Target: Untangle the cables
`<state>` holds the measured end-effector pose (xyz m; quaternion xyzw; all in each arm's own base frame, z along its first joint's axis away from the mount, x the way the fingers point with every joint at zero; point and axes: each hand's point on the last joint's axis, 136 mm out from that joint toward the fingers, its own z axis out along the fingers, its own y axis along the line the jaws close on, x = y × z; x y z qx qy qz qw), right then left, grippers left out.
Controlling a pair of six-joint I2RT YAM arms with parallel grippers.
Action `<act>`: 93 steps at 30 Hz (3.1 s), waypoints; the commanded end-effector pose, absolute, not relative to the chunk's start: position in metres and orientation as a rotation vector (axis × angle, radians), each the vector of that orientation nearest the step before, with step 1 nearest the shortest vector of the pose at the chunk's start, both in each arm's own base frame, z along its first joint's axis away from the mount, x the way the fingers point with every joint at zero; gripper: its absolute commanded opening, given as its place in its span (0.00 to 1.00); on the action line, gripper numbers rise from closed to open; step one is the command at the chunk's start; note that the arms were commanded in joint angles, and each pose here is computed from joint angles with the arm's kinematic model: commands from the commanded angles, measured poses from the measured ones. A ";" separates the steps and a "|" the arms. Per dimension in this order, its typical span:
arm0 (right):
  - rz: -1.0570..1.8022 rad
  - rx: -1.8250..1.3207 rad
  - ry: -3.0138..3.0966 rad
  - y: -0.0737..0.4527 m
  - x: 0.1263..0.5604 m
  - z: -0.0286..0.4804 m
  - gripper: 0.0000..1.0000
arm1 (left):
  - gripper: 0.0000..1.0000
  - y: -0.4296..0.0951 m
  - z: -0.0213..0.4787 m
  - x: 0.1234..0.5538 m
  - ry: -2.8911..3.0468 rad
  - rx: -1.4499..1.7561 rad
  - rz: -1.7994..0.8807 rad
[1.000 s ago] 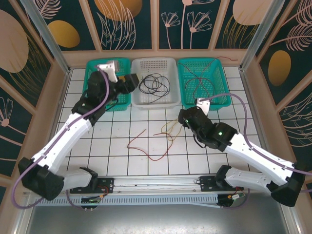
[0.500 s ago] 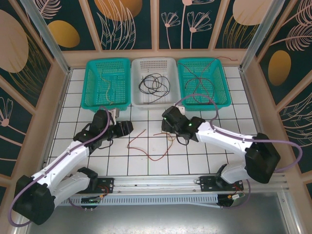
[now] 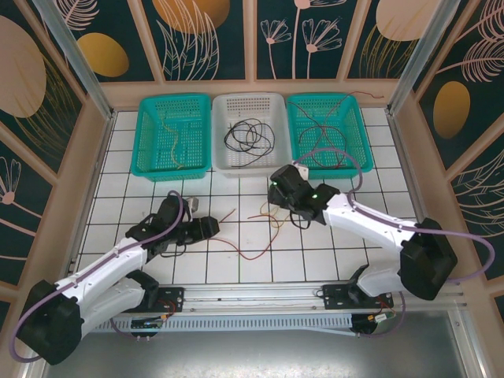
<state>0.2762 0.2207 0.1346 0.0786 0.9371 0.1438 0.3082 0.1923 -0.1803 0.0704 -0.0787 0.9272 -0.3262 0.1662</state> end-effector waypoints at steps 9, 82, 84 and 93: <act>0.408 0.302 2.523 0.208 0.277 0.114 0.53 | 0.62 -0.179 0.068 0.191 2.652 -0.258 -0.914; 1.405 0.074 1.857 0.323 0.244 0.386 0.65 | 0.00 -0.224 0.375 0.252 1.535 0.207 -1.223; 1.447 0.109 1.840 0.330 0.249 0.389 0.66 | 0.00 -0.227 0.379 0.246 1.503 0.243 -1.259; 1.647 0.140 1.820 0.367 0.267 0.397 0.69 | 0.00 -0.232 0.391 0.223 1.382 0.371 -1.309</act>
